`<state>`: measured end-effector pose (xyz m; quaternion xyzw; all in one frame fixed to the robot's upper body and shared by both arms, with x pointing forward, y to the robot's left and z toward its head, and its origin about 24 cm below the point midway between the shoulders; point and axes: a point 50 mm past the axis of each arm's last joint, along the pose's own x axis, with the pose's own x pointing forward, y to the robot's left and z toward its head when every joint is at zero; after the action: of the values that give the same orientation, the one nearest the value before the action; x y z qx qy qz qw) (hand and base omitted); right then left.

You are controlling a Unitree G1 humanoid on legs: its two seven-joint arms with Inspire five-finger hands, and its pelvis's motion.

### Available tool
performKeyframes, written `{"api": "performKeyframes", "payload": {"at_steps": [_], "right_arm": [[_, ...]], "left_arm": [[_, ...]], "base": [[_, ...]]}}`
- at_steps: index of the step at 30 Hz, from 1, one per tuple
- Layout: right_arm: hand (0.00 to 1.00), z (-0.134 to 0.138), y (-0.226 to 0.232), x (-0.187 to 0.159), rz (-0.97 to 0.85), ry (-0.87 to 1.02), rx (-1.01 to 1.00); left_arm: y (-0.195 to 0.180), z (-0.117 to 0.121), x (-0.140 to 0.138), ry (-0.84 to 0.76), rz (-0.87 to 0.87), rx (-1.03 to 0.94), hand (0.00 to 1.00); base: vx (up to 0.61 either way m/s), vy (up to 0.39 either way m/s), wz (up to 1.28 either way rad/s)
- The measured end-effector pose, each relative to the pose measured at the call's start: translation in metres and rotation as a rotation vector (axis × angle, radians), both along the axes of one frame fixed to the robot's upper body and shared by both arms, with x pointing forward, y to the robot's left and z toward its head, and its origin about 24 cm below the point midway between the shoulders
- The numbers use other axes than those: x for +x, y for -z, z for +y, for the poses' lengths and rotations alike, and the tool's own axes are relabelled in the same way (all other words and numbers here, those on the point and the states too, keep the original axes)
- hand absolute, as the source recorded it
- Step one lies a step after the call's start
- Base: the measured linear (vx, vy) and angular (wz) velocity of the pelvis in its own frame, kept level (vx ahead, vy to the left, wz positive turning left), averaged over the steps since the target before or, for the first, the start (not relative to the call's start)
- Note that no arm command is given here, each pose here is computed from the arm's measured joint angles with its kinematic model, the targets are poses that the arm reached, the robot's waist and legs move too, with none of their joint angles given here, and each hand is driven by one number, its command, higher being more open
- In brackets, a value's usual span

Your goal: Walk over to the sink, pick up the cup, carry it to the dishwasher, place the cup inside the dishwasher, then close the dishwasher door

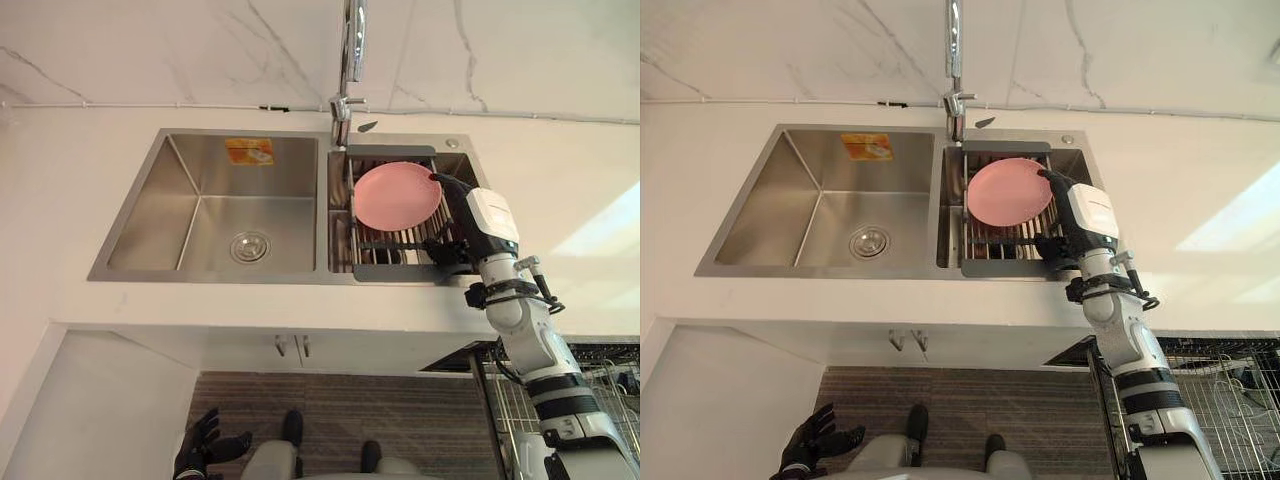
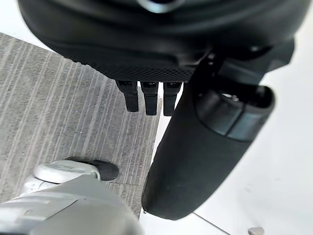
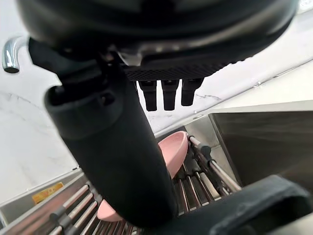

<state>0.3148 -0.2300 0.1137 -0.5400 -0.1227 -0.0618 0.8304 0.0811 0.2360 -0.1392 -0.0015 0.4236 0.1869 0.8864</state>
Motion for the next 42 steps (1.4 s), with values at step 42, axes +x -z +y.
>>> {"api": "performKeyframes", "payload": {"at_steps": [42], "right_arm": [[0.90,0.001,-0.046,0.033,-0.081,0.045,-0.219]], "left_arm": [[-0.010,-0.004,0.036,0.001,-0.116,-0.004,0.90]], "base": [[-0.02,-0.001,0.00]]}}
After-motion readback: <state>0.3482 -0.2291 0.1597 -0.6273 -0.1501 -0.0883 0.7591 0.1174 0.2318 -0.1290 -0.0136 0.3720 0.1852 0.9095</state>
